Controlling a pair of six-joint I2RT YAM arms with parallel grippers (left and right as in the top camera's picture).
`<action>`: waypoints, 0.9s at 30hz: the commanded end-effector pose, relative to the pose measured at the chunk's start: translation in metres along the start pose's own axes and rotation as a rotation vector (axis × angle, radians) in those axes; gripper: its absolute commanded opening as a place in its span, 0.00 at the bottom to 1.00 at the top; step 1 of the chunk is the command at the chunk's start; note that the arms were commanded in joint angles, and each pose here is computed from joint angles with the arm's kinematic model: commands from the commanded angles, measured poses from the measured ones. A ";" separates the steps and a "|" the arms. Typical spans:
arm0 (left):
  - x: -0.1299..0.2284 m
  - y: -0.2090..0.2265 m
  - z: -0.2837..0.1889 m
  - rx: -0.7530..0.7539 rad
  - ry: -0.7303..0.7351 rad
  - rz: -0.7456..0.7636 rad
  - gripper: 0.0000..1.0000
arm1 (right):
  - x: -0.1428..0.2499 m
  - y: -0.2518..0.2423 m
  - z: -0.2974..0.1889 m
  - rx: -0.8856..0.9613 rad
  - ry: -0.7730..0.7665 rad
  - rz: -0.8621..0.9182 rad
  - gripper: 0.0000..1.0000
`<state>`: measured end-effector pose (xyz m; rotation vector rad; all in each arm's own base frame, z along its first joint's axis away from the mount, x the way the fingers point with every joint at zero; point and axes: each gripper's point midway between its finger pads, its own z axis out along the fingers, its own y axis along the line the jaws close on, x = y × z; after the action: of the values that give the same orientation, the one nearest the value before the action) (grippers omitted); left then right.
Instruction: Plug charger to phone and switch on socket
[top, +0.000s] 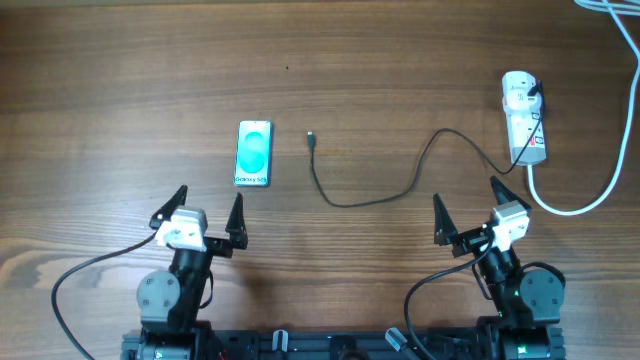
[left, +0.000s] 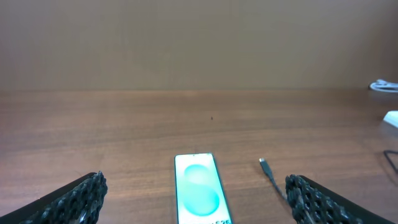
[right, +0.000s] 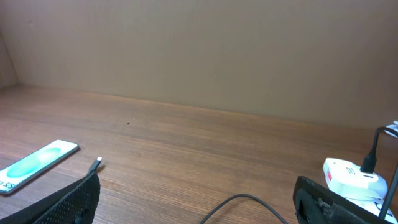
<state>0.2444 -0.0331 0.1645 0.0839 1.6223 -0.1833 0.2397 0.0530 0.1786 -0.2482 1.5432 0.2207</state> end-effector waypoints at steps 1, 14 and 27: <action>-0.009 -0.003 0.000 0.021 -0.045 0.018 1.00 | -0.002 0.005 0.000 -0.024 -0.010 0.017 1.00; -0.030 -0.014 -0.003 0.083 -0.109 -0.079 1.00 | -0.030 0.038 -0.008 -0.219 -0.073 -0.005 1.00; -0.085 -0.027 -0.007 0.136 -0.067 -0.082 1.00 | -0.105 0.045 -0.016 -0.256 -0.037 0.031 1.00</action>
<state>0.2369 -0.0485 0.2323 0.0939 1.5425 -0.3217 0.2154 0.0864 0.2535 -0.3912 1.4974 0.4103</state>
